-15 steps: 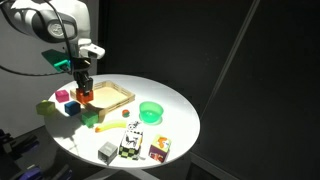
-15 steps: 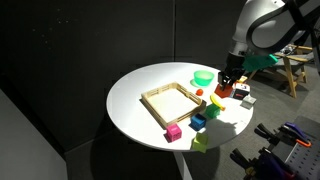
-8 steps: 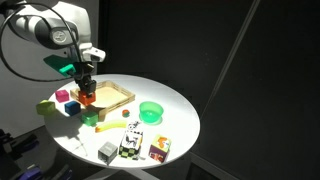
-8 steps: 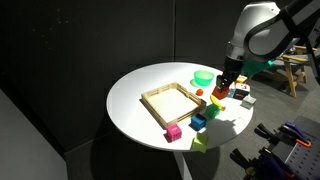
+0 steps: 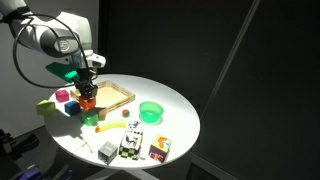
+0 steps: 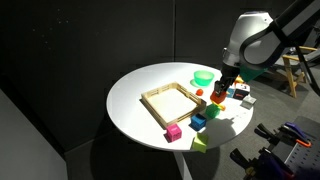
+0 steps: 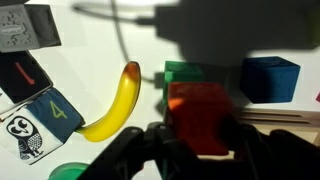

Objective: Put the orange toy bock on top of the dark green toy block

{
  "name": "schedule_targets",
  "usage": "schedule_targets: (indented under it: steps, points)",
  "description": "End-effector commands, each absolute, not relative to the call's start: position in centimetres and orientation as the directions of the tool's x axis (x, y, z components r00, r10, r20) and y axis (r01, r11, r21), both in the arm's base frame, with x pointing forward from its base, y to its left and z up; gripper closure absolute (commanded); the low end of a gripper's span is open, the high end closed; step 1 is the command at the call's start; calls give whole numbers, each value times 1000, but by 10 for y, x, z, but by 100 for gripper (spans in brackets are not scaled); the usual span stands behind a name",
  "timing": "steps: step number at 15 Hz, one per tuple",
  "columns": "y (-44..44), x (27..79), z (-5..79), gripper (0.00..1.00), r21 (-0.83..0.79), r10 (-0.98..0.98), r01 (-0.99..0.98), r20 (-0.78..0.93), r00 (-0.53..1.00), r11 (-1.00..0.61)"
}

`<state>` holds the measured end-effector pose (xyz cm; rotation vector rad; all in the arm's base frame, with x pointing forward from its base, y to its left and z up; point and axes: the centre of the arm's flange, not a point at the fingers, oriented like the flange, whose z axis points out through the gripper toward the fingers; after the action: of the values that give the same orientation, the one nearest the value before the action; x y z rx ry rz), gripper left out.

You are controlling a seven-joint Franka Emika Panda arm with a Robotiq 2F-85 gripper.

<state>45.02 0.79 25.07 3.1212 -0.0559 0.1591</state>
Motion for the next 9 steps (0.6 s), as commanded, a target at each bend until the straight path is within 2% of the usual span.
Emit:
schedule_targets:
  steps: [1, 9]
  points:
    - [7, 465, 241, 78, 28, 5, 2, 110, 994, -1000]
    - [5, 476, 220, 78, 46, 28, 25, 84, 996, -999]
